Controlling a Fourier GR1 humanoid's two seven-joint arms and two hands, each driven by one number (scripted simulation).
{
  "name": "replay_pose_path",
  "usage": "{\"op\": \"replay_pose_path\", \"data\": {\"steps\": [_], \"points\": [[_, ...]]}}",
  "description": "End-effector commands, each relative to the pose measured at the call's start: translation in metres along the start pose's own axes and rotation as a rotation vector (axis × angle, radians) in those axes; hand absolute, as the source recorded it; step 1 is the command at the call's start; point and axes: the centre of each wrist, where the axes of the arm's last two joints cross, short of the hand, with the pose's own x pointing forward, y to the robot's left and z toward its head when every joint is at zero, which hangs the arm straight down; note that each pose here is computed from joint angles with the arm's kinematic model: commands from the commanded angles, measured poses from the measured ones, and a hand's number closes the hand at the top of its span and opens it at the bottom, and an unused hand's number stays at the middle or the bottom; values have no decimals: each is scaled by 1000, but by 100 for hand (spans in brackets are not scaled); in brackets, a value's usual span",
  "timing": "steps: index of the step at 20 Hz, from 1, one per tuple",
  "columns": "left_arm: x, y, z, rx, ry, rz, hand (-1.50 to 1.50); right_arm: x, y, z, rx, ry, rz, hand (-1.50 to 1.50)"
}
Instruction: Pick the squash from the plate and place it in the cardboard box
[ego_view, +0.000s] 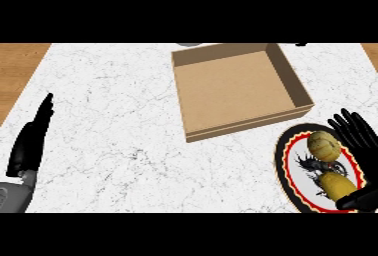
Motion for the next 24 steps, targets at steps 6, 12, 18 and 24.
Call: {"op": "replay_pose_path", "data": {"steps": [6,12,18,24], "points": [[5,5,-6,-15,-33,-27,0,23,-59,2,104,-122,152,-150],[0,-2,-7,-19,-42,-29,0,46,-70,-20,342,-13,423,-150],[9,5,-8,-29,-36,-36,0,43,-71,-21,570,97,609,-150],[-5,12,-11,-34,-27,-43,0,28,-71,-48,655,137,641,-150]]}}
